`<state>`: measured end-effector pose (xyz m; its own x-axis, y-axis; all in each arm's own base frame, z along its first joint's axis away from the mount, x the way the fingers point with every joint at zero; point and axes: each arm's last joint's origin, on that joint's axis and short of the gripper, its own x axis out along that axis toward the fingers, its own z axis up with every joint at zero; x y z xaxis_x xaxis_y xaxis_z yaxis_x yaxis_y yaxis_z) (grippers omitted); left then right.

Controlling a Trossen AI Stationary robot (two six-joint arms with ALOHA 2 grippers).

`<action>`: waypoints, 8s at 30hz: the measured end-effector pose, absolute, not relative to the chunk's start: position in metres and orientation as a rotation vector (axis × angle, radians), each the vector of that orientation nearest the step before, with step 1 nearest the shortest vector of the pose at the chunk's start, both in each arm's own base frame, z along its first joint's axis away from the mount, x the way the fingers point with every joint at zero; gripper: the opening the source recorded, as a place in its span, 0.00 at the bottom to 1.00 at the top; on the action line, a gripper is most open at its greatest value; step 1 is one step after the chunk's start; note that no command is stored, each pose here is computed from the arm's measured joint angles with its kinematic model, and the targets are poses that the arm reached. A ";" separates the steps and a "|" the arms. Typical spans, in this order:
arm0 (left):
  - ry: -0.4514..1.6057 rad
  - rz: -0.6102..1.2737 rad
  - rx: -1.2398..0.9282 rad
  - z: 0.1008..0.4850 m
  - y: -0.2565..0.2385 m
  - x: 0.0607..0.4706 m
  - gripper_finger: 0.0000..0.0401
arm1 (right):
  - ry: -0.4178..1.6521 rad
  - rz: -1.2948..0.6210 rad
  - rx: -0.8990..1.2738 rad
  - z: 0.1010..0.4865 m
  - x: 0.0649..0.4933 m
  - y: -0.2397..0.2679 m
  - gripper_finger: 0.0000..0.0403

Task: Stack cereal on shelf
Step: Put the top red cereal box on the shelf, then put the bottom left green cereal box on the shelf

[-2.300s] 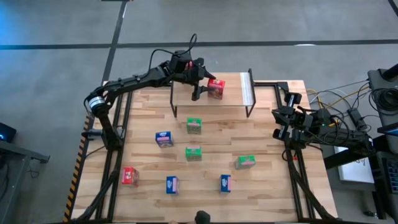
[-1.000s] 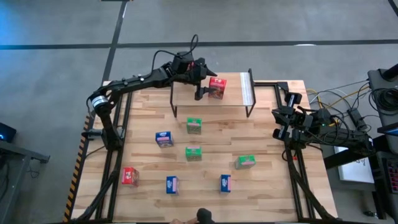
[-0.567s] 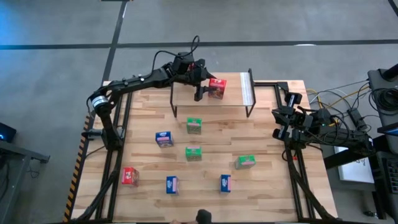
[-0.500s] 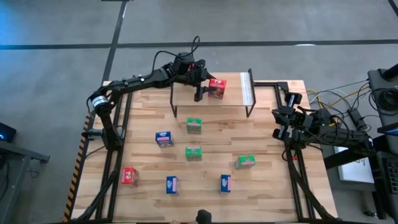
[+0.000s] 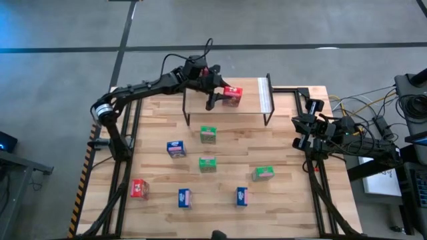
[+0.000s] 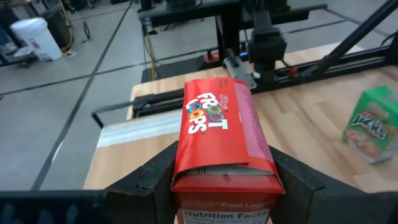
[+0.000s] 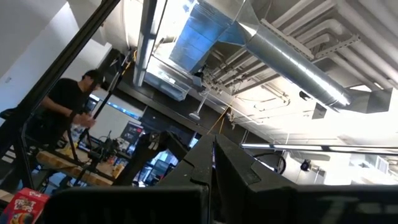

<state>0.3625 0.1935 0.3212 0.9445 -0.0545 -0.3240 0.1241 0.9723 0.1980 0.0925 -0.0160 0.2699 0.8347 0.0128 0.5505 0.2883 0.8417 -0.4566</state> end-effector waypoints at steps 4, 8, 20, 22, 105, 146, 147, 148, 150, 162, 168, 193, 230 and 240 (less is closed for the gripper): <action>0.337 -0.109 0.206 0.332 0.187 0.353 0.43 | -0.571 -0.153 -0.557 0.270 0.093 -0.016 0.02; 0.375 -0.118 0.206 0.341 0.182 0.340 0.43 | -0.571 -0.153 -0.557 0.270 0.093 -0.016 0.02; 0.392 -0.044 0.180 0.347 0.179 0.290 0.43 | -0.570 -0.153 -0.557 0.270 0.093 -0.016 0.02; 0.385 0.000 0.180 0.343 0.179 0.282 0.43 | -0.570 -0.153 -0.557 0.270 0.093 -0.016 0.02; 0.324 0.229 0.170 0.325 0.197 0.210 0.61 | -0.570 -0.156 -0.564 0.270 0.093 -0.016 0.02; 0.462 0.190 0.024 0.280 0.195 0.216 0.20 | -0.571 -0.156 -0.566 0.271 0.092 -0.016 0.02; 0.461 0.191 0.021 0.280 0.195 0.216 0.20 | -0.571 -0.156 -0.565 0.271 0.092 -0.016 0.02; 0.459 0.192 0.021 0.281 0.195 0.216 0.20 | -0.571 -0.157 -0.565 0.271 0.092 -0.016 0.02; 0.452 0.196 0.014 0.283 0.193 0.214 0.20 | -0.571 -0.156 -0.565 0.271 0.092 -0.016 0.02; 0.283 0.163 0.072 0.293 0.146 0.192 0.20 | -0.576 -0.136 -0.494 0.275 0.094 -0.016 0.02; 0.172 0.135 0.106 0.286 0.123 0.181 0.20 | -0.508 -0.149 -0.357 0.280 0.109 -0.021 0.02; 0.155 0.095 -0.022 0.264 0.104 0.173 0.20 | 0.384 -0.123 0.377 0.293 0.200 -0.038 0.02; 0.106 -0.051 -0.041 0.269 0.077 0.188 0.20 | 1.208 -0.062 0.313 0.294 0.267 0.070 0.04; 0.111 -0.050 -0.050 0.269 0.077 0.188 0.20 | 1.392 -0.046 0.248 0.281 0.279 0.093 0.33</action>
